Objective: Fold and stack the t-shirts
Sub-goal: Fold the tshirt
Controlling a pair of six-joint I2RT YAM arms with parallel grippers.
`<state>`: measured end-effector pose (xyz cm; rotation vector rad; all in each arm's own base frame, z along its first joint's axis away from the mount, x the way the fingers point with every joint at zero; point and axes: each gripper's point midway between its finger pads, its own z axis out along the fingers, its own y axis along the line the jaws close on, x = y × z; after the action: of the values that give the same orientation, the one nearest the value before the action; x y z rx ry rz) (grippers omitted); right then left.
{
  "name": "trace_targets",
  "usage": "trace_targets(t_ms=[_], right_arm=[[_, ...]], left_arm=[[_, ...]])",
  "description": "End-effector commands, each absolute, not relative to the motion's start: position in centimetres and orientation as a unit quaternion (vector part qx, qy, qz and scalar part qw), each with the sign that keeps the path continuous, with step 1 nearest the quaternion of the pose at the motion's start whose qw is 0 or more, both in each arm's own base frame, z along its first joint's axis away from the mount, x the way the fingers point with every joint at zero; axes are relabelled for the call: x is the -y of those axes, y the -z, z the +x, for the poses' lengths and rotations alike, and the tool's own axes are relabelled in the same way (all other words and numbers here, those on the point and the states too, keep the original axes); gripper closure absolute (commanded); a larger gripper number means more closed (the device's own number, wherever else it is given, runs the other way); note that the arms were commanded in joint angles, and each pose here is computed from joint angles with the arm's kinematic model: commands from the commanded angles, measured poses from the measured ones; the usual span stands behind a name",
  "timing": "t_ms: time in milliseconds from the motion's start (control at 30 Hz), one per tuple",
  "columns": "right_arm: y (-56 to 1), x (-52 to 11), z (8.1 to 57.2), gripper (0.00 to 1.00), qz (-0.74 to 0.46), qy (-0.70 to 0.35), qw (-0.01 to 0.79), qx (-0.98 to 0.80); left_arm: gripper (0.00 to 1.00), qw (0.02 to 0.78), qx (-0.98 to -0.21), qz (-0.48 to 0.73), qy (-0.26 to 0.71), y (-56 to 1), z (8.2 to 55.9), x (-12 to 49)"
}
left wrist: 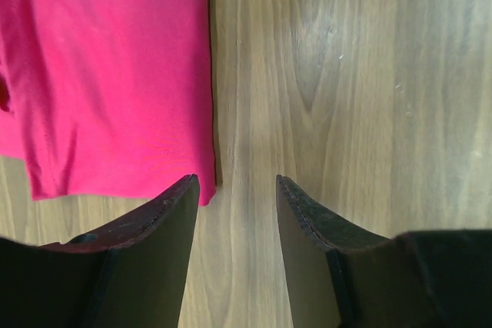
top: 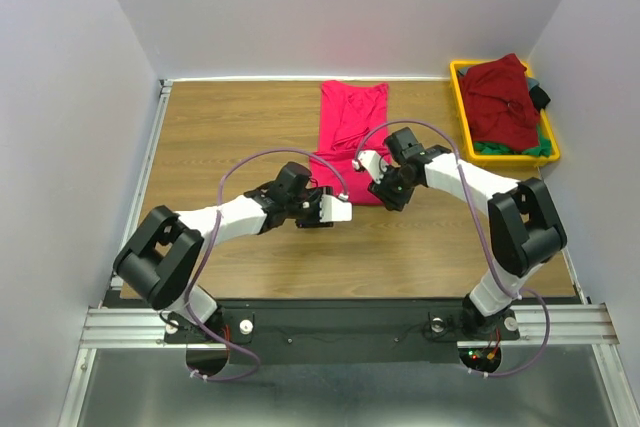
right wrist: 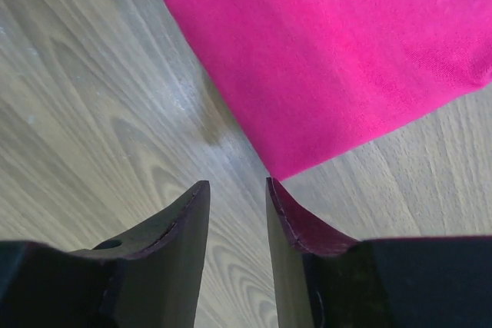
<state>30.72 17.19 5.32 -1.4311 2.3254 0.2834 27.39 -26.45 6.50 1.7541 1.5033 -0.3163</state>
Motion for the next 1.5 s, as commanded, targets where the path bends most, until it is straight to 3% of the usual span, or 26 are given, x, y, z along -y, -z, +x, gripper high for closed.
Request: trace_targets(t_ms=[0, 467, 567, 633, 667, 700, 767, 800, 1100, 1467], right_arm=[[-5.5, -17.6, 32.7, 0.59, -0.512, -0.083, 0.235, -0.822], [-1.7, -17.0, 32.2, 0.59, -0.519, -0.075, 0.196, -0.828], [-0.8, -16.7, 32.1, 0.62, -0.520, -0.066, 0.190, -0.830], [-0.5, -16.5, 32.2, 0.72, -0.518, -0.060, 0.189, -0.832], [-0.7, -16.3, 32.3, 0.77, -0.515, -0.054, 0.192, -0.834], [-0.9, -16.2, 32.4, 0.87, -0.512, -0.051, 0.194, -0.835], [-1.4, -16.1, 32.2, 0.94, -0.510, -0.050, 0.198, -0.836], [-2.6, -16.3, 32.3, 0.99, -0.509, -0.052, 0.212, -0.833], [-9.0, -15.9, 24.5, 0.99, -0.553, -0.141, 0.162, -0.805], [-15.8, -16.5, 13.7, 0.99, -0.624, -0.238, 0.124, -0.734]], left_arm=[[0.44, 0.433, -0.573, 0.692, 0.072, -7.3, 30.0, 27.0], [0.44, 0.410, -0.566, 0.714, 0.030, -4.3, 32.8, 27.5], [0.50, 0.404, -0.571, 0.714, 0.026, -3.6, 33.3, 27.6], [0.64, 0.401, -0.577, 0.711, 0.017, -3.4, 33.8, 27.5], [0.79, 0.400, -0.578, 0.711, 0.016, -3.4, 33.8, 27.5], [0.86, 0.397, -0.579, 0.712, 0.020, -3.5, 33.6, 27.5], [1.00, 0.401, -0.571, 0.716, 0.026, -4.5, 33.1, 27.4], [1.00, 0.391, -0.570, 0.722, 0.040, -4.4, 32.1, 27.3], [1.00, 0.347, -0.562, 0.733, 0.164, -9.1, 23.4, 26.2], [1.00, 0.330, -0.428, 0.791, 0.288, -16.5, 11.1, 25.5]])
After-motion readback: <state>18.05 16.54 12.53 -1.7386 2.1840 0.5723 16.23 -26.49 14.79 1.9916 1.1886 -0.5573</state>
